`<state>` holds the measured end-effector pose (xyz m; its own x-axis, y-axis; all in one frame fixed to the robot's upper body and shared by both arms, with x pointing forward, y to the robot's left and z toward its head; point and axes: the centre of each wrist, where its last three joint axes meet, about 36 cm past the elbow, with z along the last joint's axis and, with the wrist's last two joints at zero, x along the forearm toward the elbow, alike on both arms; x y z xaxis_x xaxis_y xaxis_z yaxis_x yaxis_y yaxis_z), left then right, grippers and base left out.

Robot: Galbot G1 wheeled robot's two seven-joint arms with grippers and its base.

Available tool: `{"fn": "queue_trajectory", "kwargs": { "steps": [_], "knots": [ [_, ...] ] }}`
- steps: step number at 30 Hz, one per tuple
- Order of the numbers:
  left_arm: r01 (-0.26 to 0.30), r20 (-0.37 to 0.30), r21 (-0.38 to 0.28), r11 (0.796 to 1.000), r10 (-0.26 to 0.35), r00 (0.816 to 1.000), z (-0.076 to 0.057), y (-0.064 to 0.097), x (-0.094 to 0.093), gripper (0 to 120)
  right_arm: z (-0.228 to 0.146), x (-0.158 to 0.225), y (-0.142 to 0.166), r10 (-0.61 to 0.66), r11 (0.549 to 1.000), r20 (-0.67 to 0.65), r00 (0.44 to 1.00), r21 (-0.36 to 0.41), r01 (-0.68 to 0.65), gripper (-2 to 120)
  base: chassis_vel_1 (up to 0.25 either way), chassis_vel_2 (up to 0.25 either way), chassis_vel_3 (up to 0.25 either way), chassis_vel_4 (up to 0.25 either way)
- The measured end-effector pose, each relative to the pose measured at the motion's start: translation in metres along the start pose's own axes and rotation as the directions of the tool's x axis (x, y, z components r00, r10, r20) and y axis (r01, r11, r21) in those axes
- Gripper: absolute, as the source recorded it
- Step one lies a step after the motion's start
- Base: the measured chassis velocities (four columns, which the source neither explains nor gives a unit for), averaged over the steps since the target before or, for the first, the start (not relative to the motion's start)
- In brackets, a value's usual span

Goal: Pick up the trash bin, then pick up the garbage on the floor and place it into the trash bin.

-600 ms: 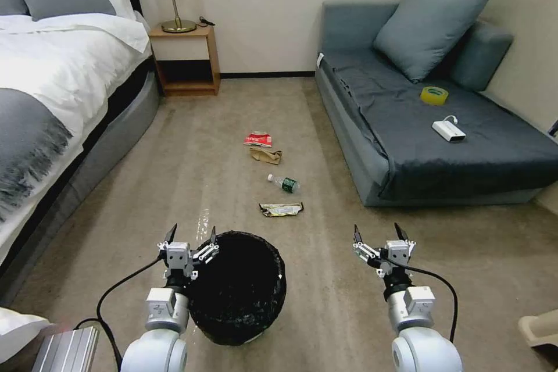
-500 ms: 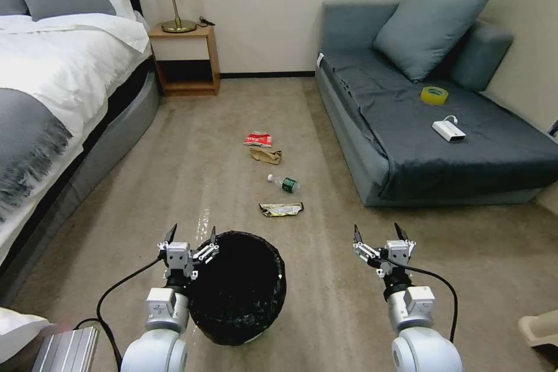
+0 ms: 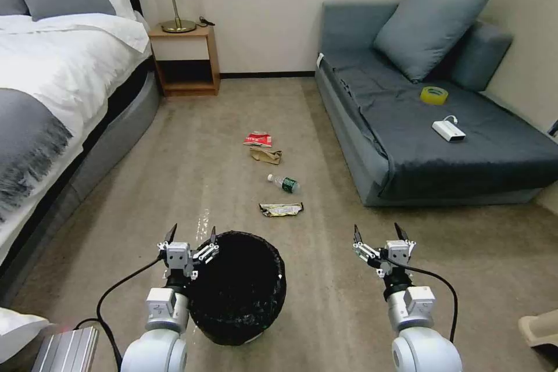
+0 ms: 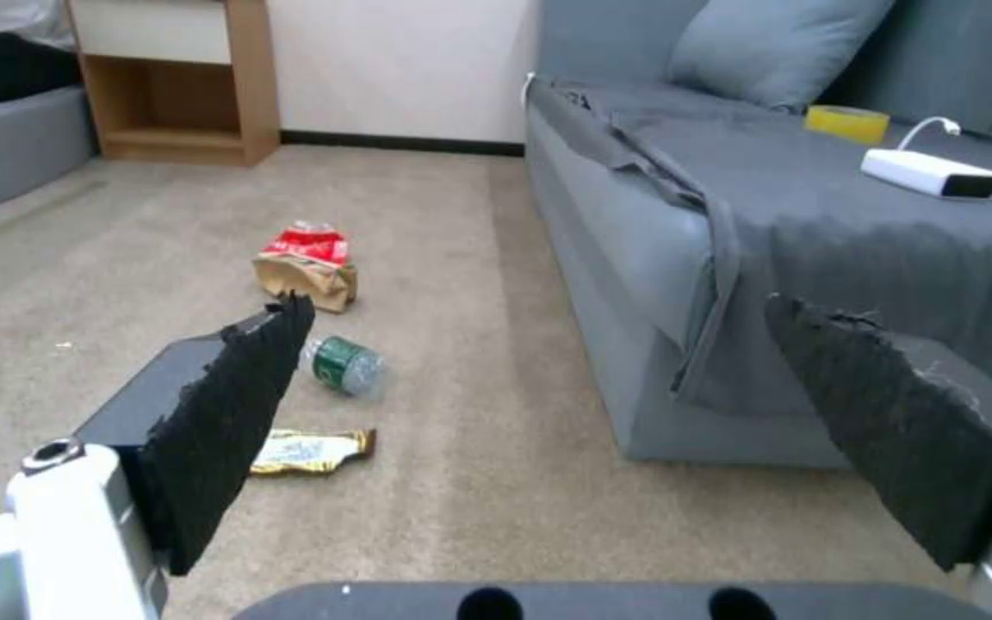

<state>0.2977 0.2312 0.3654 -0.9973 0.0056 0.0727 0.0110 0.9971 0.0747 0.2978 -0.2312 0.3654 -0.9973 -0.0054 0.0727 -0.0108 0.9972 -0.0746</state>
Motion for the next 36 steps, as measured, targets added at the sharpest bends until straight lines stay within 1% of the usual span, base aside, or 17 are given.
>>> {"fn": "queue_trajectory", "kwargs": {
  "steps": [8, 9, 10, 11, 12, 13, 15, 20, 24, 26, 27, 28, 30, 32, 33, 34, 36],
  "knots": [
    [0.005, -0.004, 0.005, 1.0, -0.005, 1.0, 0.0, 0.001, 0.0, 100, -0.003, 0.003, -0.002, 0.02, 1.0, -0.006, 1.0, -0.008, -0.02, 100, 0.0, 0.0, 0.0, 0.0],
    [0.018, -0.014, 0.015, 1.0, -0.017, 1.0, -0.003, 0.002, 0.001, 100, -0.008, 0.008, -0.004, 0.05, 0.998, -0.025, 0.998, -0.021, -0.051, 100, 0.0, 0.0, 0.0, 0.0],
    [0.044, -0.035, 0.024, 0.999, -0.043, 0.998, -0.007, 0.005, 0.003, 100, -0.017, 0.019, -0.007, 0.11, 0.993, -0.053, 0.993, -0.043, -0.112, 100, 0.0, 0.0, 0.0, 0.0],
    [0.058, -0.044, 0.028, 0.998, -0.057, 0.997, -0.01, 0.007, 0.003, 100, -0.018, 0.023, -0.008, 0.127, 0.99, -0.064, 0.99, -0.054, -0.131, 100, 0.0, 0.0, 0.0, 0.0],
    [0.058, -0.044, 0.028, 0.998, -0.057, 0.997, -0.01, 0.007, 0.003, 100, -0.018, 0.023, -0.008, 0.127, 0.99, -0.064, 0.99, -0.054, -0.131, 100, 0.0, 0.0, 0.0, 0.0],
    [0.09, -0.082, 0.047, 0.995, -0.086, 0.993, -0.018, 0.009, 0.006, 100, -0.023, 0.03, -0.009, 0.137, 0.987, -0.06, 0.989, -0.079, -0.141, 100, 0.0, 0.0, 0.0, 0.0],
    [0.144, -0.143, 0.061, 0.988, -0.134, 0.981, -0.031, 0.014, 0.01, 100, -0.032, 0.034, -0.01, 0.134, 0.986, -0.041, 0.99, -0.095, -0.138, 100, 0.0, 0.0, 0.0, 0.0],
    [0.155, -0.159, 0.064, 0.986, -0.143, 0.977, -0.034, 0.015, 0.011, 100, -0.039, 0.037, -0.01, 0.126, 0.986, -0.033, 0.991, -0.102, -0.129, 100, 0.0, 0.0, 0.0, 0.0],
    [0.155, -0.159, 0.065, 0.986, -0.143, 0.977, -0.034, 0.015, 0.011, 100, -0.038, 0.039, -0.007, 0.118, 0.987, -0.039, 0.992, -0.102, -0.122, 100, 0.0, 0.0, 0.0, 0.0],
    [0.151, -0.176, 0.071, 0.986, -0.137, 0.975, -0.038, 0.016, 0.012, 100, -0.037, 0.041, -0.004, 0.117, 0.987, -0.037, 0.992, -0.103, -0.12, 100, 0.0, 0.0, 0.0, 0.0],
    [0.141, -0.203, 0.081, 0.987, -0.122, 0.972, -0.045, 0.019, 0.012, 100, -0.037, 0.041, -0.002, 0.117, 0.987, -0.035, 0.993, -0.106, -0.12, 100, 0.0, 0.0, 0.0, 0.0],
    [0.141, -0.203, 0.081, 0.987, -0.122, 0.972, -0.045, 0.019, 0.012, 100, -0.037, 0.041, -0.002, 0.117, 0.987, -0.035, 0.993, -0.106, -0.12, 100, 0.0, 0.0, 0.0, 0.0],
    [0.122, -0.243, 0.095, 0.988, -0.096, 0.965, -0.055, 0.022, 0.013, 100, -0.037, 0.042, 0.0, 0.118, 0.987, -0.033, 0.993, -0.108, -0.12, 100, 0.0, 0.0, 0.0, 0.0],
    [0.086, -0.305, 0.113, 0.99, -0.048, 0.951, -0.07, 0.025, 0.015, 100, -0.036, 0.042, 0.001, 0.121, 0.986, -0.03, 0.992, -0.109, -0.123, 100, 0.0, 0.0, 0.0, 0.0],
    [0.086, -0.305, 0.113, 0.99, -0.048, 0.951, -0.07, 0.025, 0.015, 100, -0.036, 0.042, 0.001, 0.121, 0.986, -0.03, 0.992, -0.109, -0.123, 100, 0.0, 0.0, 0.0, 0.0],
    [0.066, -0.333, 0.121, 0.99, -0.023, 0.943, -0.078, 0.026, 0.016, 100, -0.036, 0.043, 0.001, 0.123, 0.986, -0.027, 0.992, -0.109, -0.125, 100, 0.0, 0.0, 0.0, 0.0],
    [0.055, -0.351, 0.126, 0.991, -0.007, 0.936, -0.082, 0.027, 0.017, 100, -0.035, 0.043, 0.001, 0.127, 0.986, -0.028, 0.992, -0.109, -0.129, 100, 0.0, 0.0, 0.0, 0.0]
  ]
}}
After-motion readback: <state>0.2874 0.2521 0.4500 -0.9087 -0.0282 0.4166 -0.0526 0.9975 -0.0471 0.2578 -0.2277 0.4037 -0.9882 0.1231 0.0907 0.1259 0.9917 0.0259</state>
